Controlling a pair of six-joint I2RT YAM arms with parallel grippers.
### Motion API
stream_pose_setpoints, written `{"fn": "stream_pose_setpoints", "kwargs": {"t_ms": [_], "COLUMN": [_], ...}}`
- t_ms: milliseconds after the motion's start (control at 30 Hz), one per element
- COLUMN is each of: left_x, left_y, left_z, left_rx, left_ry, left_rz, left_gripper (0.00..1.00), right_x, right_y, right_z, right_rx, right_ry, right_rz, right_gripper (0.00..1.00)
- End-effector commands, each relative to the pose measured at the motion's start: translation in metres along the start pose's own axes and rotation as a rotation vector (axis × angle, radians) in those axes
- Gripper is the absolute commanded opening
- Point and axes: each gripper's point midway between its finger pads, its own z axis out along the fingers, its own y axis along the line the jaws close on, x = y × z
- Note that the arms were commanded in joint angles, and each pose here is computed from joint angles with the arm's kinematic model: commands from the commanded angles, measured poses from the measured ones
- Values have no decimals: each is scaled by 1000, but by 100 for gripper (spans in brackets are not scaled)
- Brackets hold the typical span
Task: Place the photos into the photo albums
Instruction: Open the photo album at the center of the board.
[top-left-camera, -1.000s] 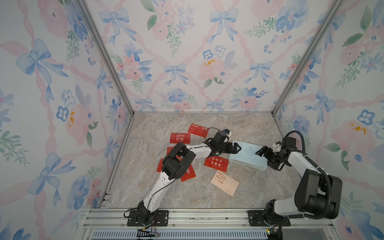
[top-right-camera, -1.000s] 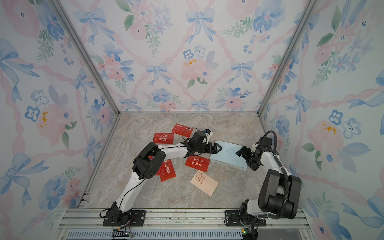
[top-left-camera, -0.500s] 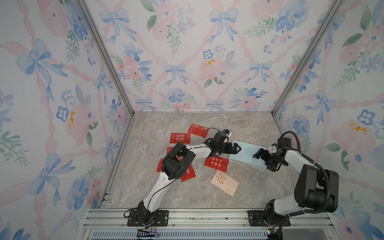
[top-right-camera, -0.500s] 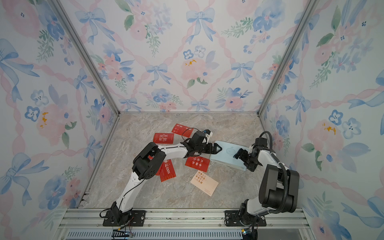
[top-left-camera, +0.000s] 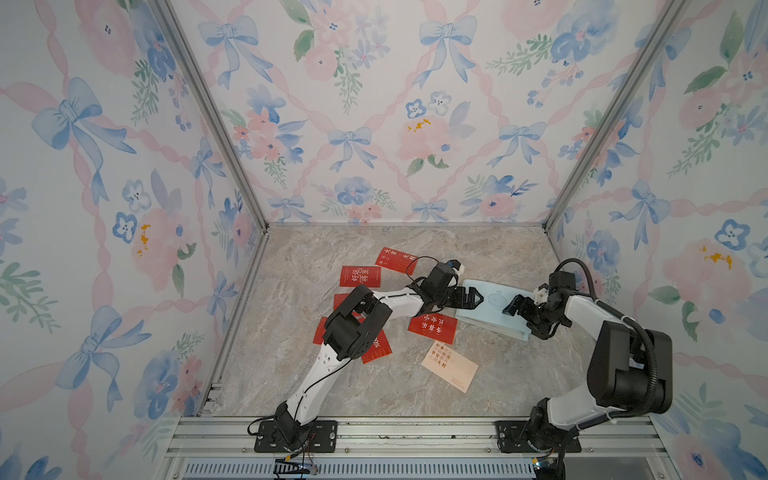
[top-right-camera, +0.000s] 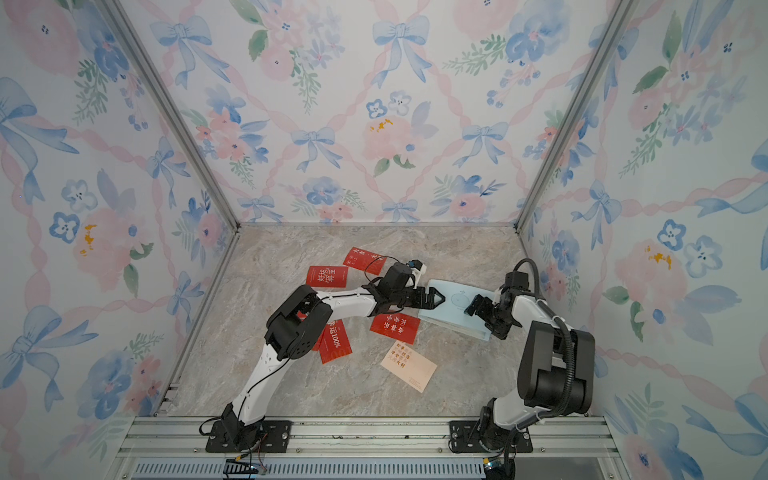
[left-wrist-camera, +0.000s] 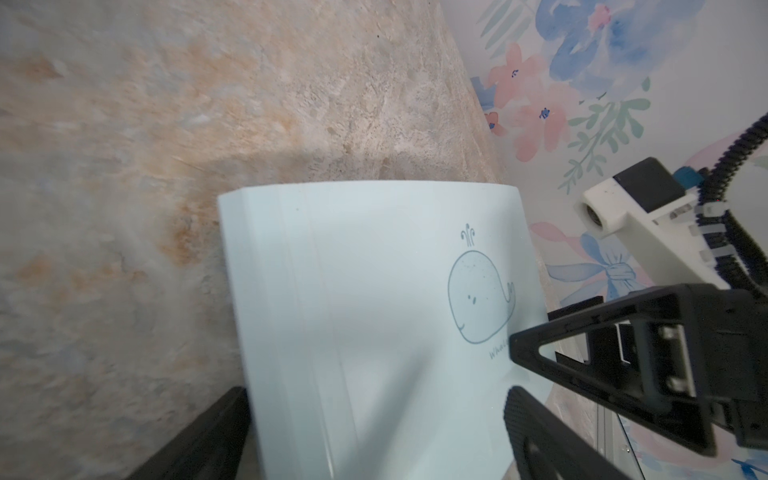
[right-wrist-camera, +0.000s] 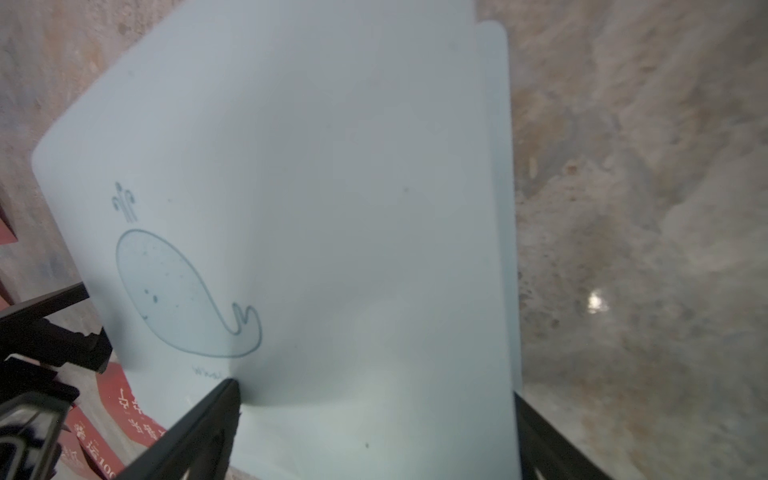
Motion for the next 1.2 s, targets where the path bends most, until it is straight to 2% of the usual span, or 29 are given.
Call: {"fn": "stream_pose_setpoints", "kwargs": {"t_ms": [0, 500, 933, 1167], "left_x": [22, 35, 22, -3], "left_y": [-1, -10, -20, -26], "left_z": [4, 12, 8, -8], "left_rx": [3, 23, 51, 74], "left_ry": [61, 87, 70, 31], "left_rz": [-18, -31, -29, -30], "left_gripper": [98, 98, 98, 98], "right_x": [-6, -17, -25, -26], "right_y": [18, 66, 98, 120], "right_z": [-4, -37, -87, -109], "right_rx": [-83, -319, -447, -503], "right_ry": [-20, -95, -172, -199], "right_rz": [-25, -37, -70, -107], "right_gripper": [92, 92, 92, 92]}}
